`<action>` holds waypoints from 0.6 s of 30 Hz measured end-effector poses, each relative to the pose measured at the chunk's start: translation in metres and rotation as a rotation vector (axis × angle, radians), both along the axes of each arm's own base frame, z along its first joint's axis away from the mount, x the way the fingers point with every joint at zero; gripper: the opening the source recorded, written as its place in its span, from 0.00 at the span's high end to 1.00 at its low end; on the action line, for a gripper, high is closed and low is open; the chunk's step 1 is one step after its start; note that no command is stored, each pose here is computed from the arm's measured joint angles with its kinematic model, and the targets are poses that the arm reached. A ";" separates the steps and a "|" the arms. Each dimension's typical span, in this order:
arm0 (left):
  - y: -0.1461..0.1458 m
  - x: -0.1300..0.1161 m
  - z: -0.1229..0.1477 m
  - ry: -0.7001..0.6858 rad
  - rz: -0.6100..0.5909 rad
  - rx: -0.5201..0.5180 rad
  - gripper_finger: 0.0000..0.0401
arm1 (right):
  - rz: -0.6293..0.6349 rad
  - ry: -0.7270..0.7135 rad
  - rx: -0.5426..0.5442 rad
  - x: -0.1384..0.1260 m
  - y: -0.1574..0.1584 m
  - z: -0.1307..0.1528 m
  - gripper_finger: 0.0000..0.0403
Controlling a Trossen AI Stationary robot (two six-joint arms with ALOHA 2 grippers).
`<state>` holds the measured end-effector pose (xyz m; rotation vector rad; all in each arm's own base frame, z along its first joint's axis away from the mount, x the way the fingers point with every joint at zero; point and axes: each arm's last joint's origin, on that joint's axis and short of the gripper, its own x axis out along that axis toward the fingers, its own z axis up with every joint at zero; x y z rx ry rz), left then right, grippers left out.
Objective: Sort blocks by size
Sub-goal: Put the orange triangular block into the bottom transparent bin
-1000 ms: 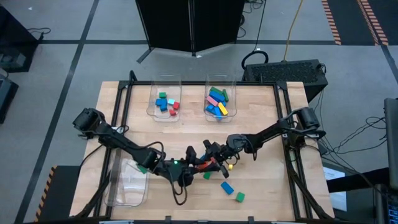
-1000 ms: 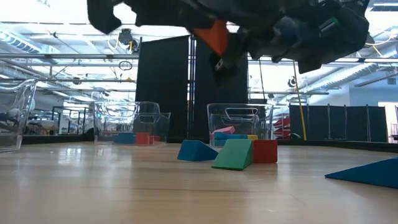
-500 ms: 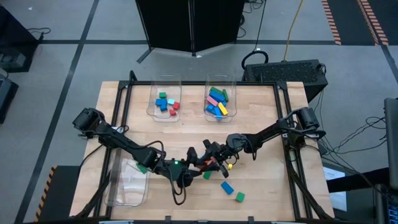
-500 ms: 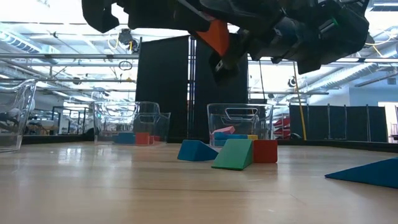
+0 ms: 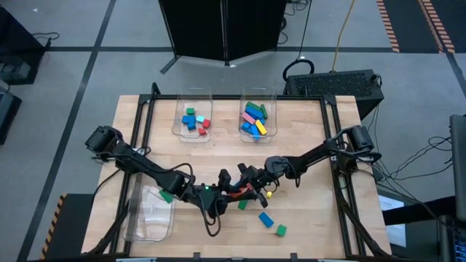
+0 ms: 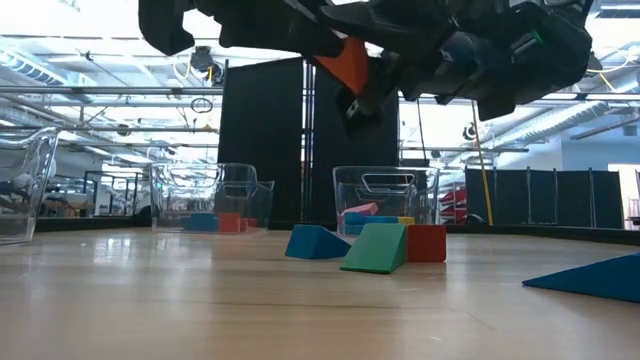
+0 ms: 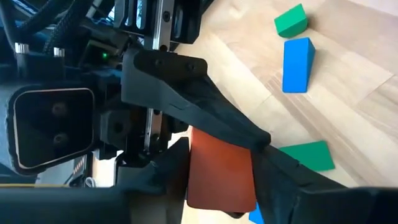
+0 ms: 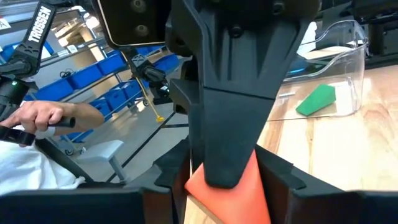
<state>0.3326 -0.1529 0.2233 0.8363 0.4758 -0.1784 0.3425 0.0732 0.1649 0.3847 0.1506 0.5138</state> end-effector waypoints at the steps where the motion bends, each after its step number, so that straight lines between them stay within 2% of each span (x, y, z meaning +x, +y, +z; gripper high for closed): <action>1: 0.000 0.000 0.000 0.001 0.001 0.001 0.63 | 0.001 0.002 0.000 0.000 0.000 0.000 0.69; 8: -0.006 -0.003 0.001 -0.019 0.029 0.022 0.67 | 0.001 -0.027 -0.024 0.000 0.001 0.001 0.67; 18: -0.021 -0.026 0.014 -0.047 0.151 -0.042 0.68 | -0.014 -0.040 -0.002 0.000 -0.002 0.005 0.45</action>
